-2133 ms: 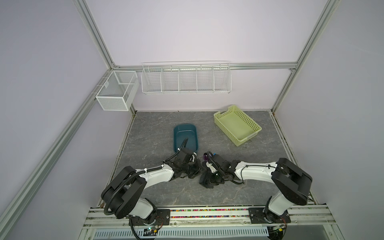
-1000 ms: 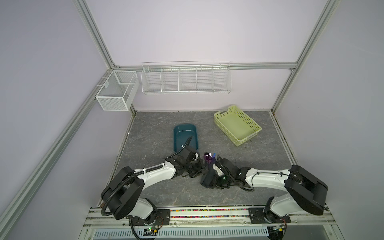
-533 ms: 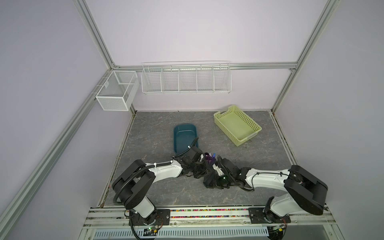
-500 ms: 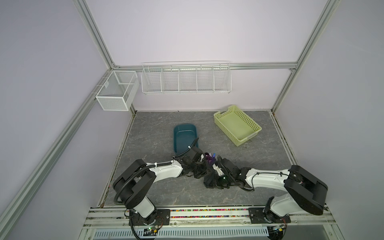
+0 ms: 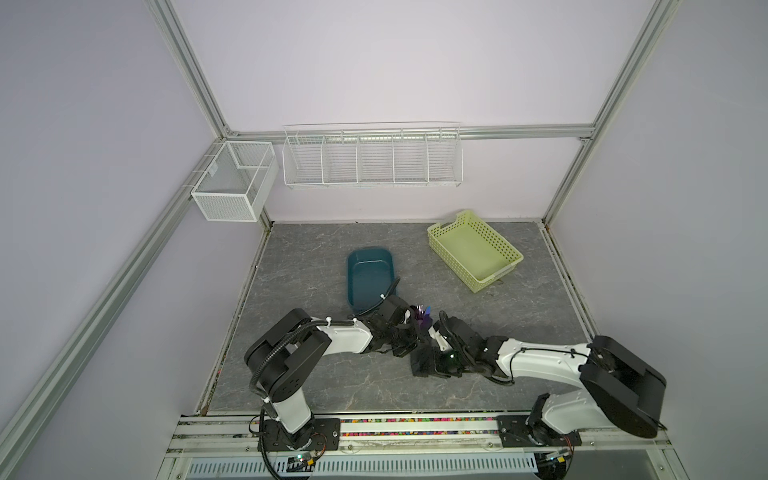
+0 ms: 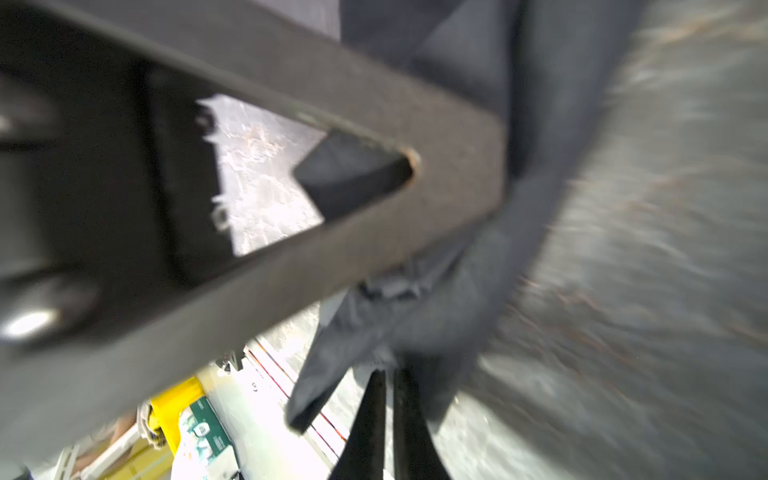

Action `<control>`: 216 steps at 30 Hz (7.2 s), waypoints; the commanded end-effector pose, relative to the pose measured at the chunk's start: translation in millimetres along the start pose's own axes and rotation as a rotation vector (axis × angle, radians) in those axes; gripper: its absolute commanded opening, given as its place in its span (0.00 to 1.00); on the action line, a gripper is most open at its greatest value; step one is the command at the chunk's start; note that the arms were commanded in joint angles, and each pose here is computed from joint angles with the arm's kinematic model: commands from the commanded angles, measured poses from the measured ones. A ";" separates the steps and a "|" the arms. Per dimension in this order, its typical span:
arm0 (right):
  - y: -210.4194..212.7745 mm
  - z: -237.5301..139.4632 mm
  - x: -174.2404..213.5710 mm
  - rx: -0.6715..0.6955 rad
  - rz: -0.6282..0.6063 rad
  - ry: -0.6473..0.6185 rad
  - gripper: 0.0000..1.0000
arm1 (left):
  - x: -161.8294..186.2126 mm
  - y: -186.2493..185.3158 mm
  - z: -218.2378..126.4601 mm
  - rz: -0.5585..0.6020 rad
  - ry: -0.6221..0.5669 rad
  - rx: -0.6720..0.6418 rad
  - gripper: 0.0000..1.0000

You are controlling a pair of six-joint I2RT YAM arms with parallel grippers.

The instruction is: Place the utensils on the paper napkin and roll it up

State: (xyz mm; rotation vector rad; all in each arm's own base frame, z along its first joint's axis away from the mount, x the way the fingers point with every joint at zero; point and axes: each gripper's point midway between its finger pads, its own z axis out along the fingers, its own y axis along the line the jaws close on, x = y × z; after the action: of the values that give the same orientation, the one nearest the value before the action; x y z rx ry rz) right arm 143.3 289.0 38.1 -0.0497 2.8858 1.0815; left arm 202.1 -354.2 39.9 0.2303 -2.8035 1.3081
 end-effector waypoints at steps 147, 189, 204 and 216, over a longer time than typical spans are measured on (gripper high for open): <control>-74.6 -5.8 36.7 0.183 0.176 0.022 0.06 | -7.5 -28.3 -31.1 0.361 -0.013 -0.357 0.01; -45.8 -42.7 5.3 0.127 0.098 -0.053 0.65 | 16.3 49.6 10.1 0.330 0.067 -0.461 0.00; -46.5 -25.1 -21.0 0.129 0.099 -0.051 0.47 | 15.7 48.7 10.0 0.328 0.064 -0.461 0.00; -55.4 -16.0 -19.7 0.146 0.105 -0.027 0.06 | 6.5 20.7 -0.9 0.362 0.018 -0.445 0.00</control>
State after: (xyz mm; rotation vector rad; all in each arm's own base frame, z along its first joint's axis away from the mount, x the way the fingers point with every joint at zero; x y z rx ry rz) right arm 165.3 239.0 18.6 0.1151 2.9529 0.8860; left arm 187.1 -352.5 28.3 -0.3105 -3.0645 0.7932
